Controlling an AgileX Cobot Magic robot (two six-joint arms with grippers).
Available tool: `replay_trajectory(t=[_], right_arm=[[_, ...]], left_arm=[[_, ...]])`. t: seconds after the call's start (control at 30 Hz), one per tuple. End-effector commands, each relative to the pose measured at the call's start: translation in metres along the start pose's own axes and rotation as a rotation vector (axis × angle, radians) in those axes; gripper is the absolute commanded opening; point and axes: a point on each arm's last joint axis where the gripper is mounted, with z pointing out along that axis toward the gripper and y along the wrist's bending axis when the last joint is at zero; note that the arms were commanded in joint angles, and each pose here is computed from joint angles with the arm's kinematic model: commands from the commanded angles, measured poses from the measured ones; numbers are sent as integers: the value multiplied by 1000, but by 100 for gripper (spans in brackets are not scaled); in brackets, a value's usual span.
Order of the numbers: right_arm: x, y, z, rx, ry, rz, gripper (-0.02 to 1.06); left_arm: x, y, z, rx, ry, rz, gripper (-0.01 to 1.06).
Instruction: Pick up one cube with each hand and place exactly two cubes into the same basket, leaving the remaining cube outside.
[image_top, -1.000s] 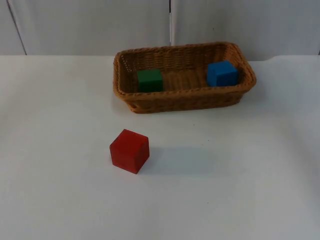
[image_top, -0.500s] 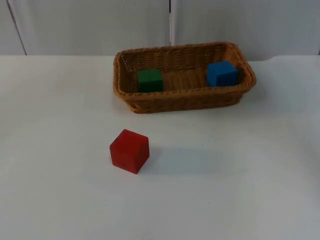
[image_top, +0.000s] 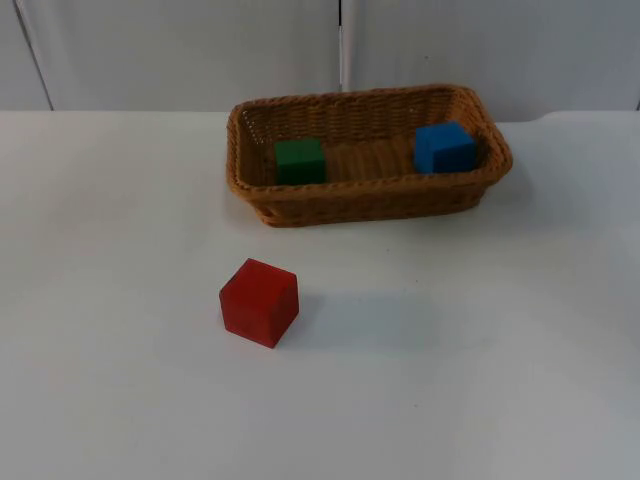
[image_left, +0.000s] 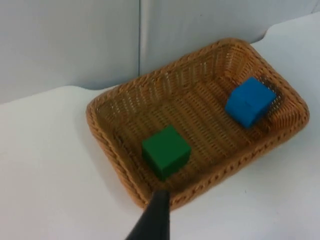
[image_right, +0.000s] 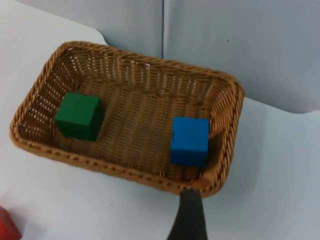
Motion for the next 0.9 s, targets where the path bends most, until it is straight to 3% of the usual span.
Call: replay_trajectory(t=[0.0, 0.87], right_arm=[[1, -1, -10, 3, -32, -1, 62], [61, 5, -92, 12, -141, 7, 62]], left_arm=[[3, -2, -12, 3, -21, -2, 86], [86, -16, -119, 26, -126, -5, 86]])
